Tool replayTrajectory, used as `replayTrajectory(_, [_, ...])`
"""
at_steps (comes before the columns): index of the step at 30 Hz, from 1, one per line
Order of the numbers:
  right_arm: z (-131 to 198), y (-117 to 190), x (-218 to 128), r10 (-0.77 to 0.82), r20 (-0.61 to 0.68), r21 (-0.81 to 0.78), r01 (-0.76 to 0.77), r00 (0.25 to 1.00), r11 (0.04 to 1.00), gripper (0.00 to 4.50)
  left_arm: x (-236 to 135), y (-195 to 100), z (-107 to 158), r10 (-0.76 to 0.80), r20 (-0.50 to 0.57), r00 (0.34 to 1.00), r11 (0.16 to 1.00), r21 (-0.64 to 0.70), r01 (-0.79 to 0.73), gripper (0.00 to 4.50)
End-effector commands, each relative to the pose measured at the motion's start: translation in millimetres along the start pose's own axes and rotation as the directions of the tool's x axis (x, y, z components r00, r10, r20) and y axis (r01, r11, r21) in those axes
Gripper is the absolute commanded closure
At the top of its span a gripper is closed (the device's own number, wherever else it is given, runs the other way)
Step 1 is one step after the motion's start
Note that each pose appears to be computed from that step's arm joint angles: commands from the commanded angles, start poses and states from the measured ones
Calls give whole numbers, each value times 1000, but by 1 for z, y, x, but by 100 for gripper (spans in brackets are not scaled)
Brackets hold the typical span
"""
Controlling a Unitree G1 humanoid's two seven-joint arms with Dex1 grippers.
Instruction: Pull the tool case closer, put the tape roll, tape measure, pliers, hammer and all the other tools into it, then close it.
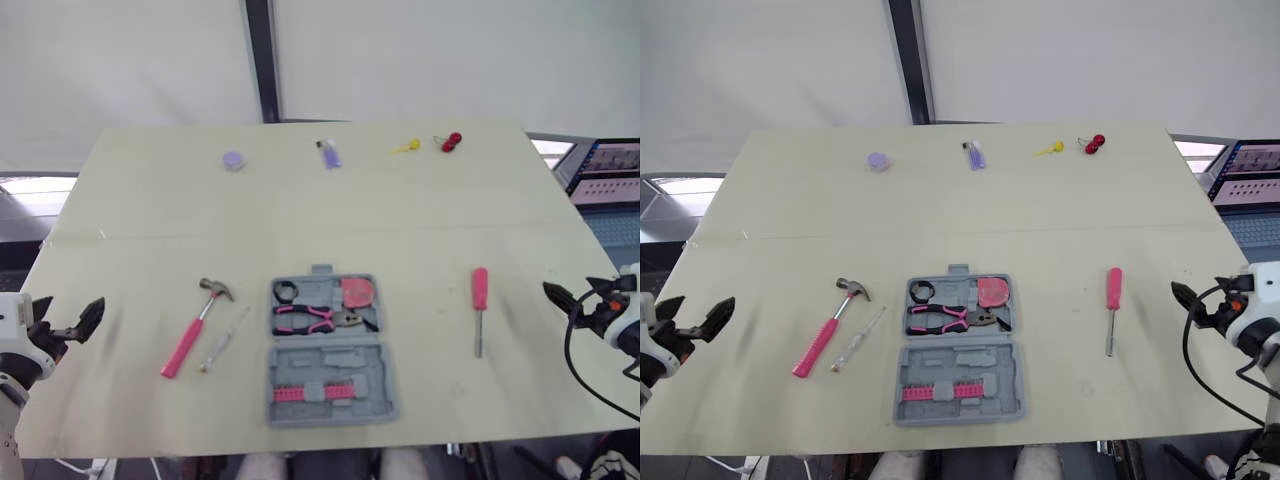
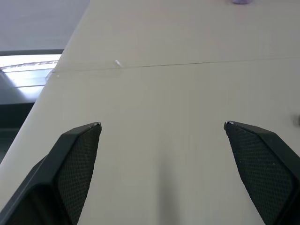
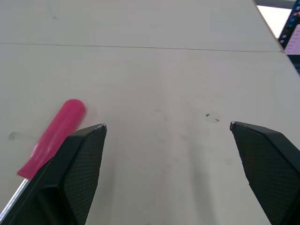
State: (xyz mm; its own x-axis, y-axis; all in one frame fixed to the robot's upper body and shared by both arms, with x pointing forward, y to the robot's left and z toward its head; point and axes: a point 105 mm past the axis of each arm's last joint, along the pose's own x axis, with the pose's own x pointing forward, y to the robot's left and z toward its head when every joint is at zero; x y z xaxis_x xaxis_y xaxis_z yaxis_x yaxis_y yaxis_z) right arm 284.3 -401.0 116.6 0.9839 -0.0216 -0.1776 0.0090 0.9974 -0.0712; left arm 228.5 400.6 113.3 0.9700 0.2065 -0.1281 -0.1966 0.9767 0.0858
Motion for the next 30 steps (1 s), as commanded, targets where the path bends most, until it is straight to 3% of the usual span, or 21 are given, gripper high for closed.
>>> replayTrajectory(1, [9, -18, -8, -66, 57, -6, 66, 996, 998, 5, -8, 17, 5, 68, 25, 997, 997, 19, -69, 0])
replayTrajectory(8, [16, -3, -5, 11, 87, -23, -9, 996, 1000, 5, -3, 0, 6, -38, 35, 999, 999, 22, 37, 0])
replayTrajectory(11, [38, 43, 3, 232, 116, -25, -231, 966, 973, 5, -6, -37, 15, -235, 71, 969, 972, 38, 233, 0])
replayTrajectory(15, [76, 126, 5, 553, 133, -91, -545, 823, 833, 5, -11, -81, 19, -453, 54, 890, 891, 64, 450, 0])
replayTrajectory(19, [100, 217, -14, 826, 70, -204, -803, 559, 560, 5, -18, -121, 21, -630, 32, 776, 774, 100, 625, 0])
replayTrajectory(22, [105, 257, -34, 916, 8, -255, -884, 402, 391, 5, -22, -132, 14, -680, -1, 734, 729, 114, 675, 0])
replayTrajectory(25, [100, 276, -41, 941, -53, -310, -901, 333, 302, 5, -28, -143, -4, -716, -68, 695, 685, 126, 717, 0])
replayTrajectory(30, [98, 283, -38, 943, -59, -336, -896, 329, 291, 5, -30, -165, -26, -727, -156, 669, 653, 147, 743, 0])
